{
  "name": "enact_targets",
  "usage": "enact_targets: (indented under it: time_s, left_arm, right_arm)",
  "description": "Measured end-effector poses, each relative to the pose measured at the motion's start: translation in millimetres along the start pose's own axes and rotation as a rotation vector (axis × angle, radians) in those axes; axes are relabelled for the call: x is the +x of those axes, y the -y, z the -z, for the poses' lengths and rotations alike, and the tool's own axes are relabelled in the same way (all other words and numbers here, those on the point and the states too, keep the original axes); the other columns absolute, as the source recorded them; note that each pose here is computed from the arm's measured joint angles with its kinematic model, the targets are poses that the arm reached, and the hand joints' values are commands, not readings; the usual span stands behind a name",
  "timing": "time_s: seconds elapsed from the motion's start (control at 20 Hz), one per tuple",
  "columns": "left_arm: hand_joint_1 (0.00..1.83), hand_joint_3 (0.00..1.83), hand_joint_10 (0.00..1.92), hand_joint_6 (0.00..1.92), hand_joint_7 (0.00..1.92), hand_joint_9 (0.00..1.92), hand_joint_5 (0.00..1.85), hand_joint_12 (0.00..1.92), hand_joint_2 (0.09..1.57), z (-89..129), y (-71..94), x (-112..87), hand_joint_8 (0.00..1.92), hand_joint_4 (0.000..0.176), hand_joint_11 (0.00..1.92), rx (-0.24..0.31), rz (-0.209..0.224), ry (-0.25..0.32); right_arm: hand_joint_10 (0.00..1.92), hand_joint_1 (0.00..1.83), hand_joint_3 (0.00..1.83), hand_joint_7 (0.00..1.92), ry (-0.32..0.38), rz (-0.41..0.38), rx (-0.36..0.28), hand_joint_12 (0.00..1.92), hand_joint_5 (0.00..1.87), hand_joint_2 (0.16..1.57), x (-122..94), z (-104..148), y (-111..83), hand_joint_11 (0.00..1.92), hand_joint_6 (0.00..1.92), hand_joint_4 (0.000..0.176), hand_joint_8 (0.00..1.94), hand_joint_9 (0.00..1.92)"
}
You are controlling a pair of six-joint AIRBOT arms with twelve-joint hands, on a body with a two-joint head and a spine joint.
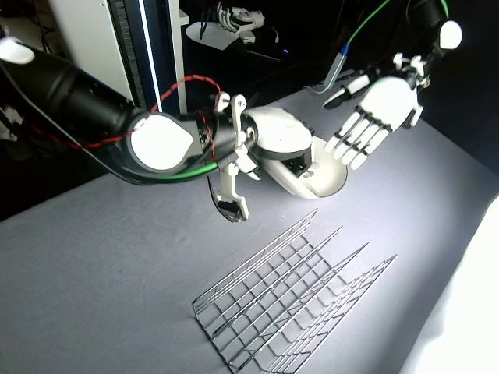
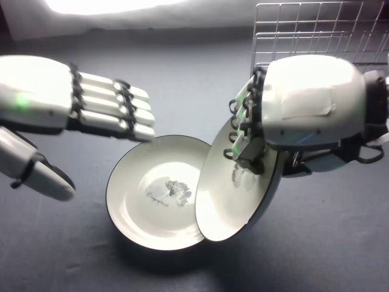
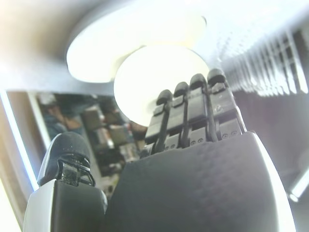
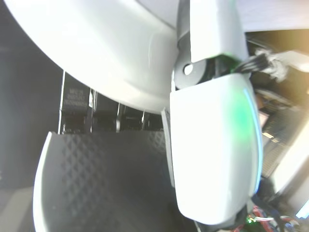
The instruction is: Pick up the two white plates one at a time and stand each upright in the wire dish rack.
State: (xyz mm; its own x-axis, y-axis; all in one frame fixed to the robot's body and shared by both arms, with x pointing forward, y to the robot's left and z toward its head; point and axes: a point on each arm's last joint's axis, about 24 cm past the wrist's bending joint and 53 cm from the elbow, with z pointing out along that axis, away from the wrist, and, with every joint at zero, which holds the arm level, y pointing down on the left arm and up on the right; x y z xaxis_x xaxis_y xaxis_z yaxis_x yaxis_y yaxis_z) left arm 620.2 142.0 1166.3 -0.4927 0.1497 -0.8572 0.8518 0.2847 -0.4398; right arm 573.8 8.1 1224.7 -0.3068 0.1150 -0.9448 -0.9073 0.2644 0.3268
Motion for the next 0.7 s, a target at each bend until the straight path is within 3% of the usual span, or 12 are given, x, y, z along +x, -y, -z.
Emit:
enact_targets:
  time_s: [0.05, 0.15, 0.3, 0.4, 0.5, 0.7]
  left_arm:
    - [0.00, 0.00, 0.00, 0.01, 0.00, 0.00, 0.03, 0.00, 1.18, 6.6, 1.3, -4.0, 0.00, 0.000, 0.00, -0.009, -0.004, 0.009]
    - [0.00, 0.00, 0.00, 0.00, 0.00, 0.00, 0.02, 0.00, 1.19, 16.9, 2.9, -13.6, 0.00, 0.000, 0.00, -0.022, 0.008, 0.022]
    - [0.00, 0.00, 0.00, 0.01, 0.00, 0.00, 0.04, 0.00, 1.19, 35.0, 5.3, -40.2, 0.00, 0.000, 0.00, -0.039, 0.027, 0.105]
    - [0.00, 0.00, 0.00, 0.00, 0.00, 0.00, 0.03, 0.00, 1.19, 40.7, 6.1, -35.6, 0.00, 0.000, 0.00, -0.053, 0.021, 0.090]
    - [0.00, 0.00, 0.00, 0.00, 0.00, 0.00, 0.03, 0.00, 1.19, 39.1, 10.4, -17.8, 0.00, 0.000, 0.00, -0.054, -0.001, 0.021]
    - [0.00, 0.00, 0.00, 0.00, 0.00, 0.00, 0.02, 0.00, 1.18, 39.5, 15.6, -25.4, 0.00, 0.000, 0.00, -0.039, -0.003, 0.054]
  right_arm:
    - [0.96, 1.40, 0.00, 1.19, 0.005, -0.013, 0.004, 1.20, 1.03, 1.04, -2.4, 1.9, -1.4, 0.89, 0.81, 0.000, 0.55, 1.11]
    - [0.93, 1.40, 0.00, 1.18, 0.048, -0.062, 0.011, 1.13, 1.03, 1.04, -17.3, 2.8, -5.1, 0.90, 0.88, 0.000, 0.51, 1.11]
    - [0.93, 1.40, 0.00, 1.20, 0.134, -0.148, 0.020, 1.14, 1.06, 1.03, -43.2, 4.4, -7.0, 0.91, 0.81, 0.000, 0.48, 1.12]
    - [0.95, 1.40, 0.00, 1.20, 0.159, -0.191, 0.047, 1.15, 1.06, 1.04, -49.6, 7.1, -2.3, 0.90, 0.82, 0.000, 0.46, 1.11]
    - [0.95, 1.40, 0.00, 1.19, 0.206, -0.286, 0.091, 1.16, 1.08, 1.04, -58.3, 11.6, 7.5, 0.89, 0.79, 0.000, 0.49, 1.11]
    - [0.96, 1.39, 0.00, 1.16, 0.295, -0.438, 0.126, 1.15, 1.03, 1.05, -75.8, 17.1, 17.8, 0.89, 0.86, 0.000, 0.53, 1.11]
